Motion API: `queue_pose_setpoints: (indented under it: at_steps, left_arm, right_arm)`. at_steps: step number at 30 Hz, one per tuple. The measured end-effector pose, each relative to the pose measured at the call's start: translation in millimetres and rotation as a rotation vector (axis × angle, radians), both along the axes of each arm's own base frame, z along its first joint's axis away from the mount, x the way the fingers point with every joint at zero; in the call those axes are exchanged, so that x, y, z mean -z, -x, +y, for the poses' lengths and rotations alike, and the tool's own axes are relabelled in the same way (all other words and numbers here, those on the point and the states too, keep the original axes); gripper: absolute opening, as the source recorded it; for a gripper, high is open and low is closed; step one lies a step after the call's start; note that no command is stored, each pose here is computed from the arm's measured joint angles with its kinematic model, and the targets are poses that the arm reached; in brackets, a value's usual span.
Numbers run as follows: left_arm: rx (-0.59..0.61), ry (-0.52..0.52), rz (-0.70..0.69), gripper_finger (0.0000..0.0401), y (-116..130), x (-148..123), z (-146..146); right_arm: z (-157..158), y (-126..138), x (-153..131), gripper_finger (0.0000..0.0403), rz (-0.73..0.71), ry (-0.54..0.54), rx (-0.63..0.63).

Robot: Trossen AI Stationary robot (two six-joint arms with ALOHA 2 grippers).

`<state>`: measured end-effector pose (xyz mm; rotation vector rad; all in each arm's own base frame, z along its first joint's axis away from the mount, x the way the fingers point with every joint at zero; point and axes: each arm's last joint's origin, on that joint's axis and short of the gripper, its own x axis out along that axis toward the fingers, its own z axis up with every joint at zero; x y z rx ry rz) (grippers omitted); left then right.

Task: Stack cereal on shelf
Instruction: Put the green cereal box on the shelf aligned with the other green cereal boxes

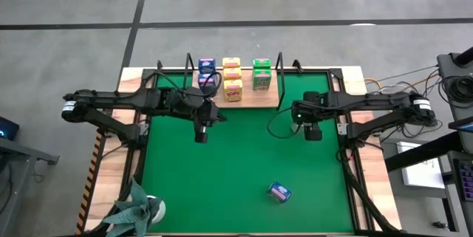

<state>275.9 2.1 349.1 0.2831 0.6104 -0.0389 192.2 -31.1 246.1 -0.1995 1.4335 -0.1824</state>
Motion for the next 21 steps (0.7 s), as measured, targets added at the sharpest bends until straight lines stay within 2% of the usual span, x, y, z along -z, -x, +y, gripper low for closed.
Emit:
queue_pose_setpoints:
  at_steps: [7,16,21]
  left_arm:
    - [0.000,0.000,0.000,0.0000,-0.1,0.1,0.0]
    - [0.000,0.000,0.004,0.0000,-0.1,0.9,0.0]
    - [0.000,0.000,0.005,0.0000,-0.2,1.2,0.0]
  right_arm:
    - [-2.5,-3.7,5.9,0.0278,0.029,-0.055,0.007]
    - [-2.2,-1.5,2.4,0.0197,0.018,-0.055,0.004]
    - [-2.2,-1.7,1.7,0.0170,0.011,-0.057,0.028]
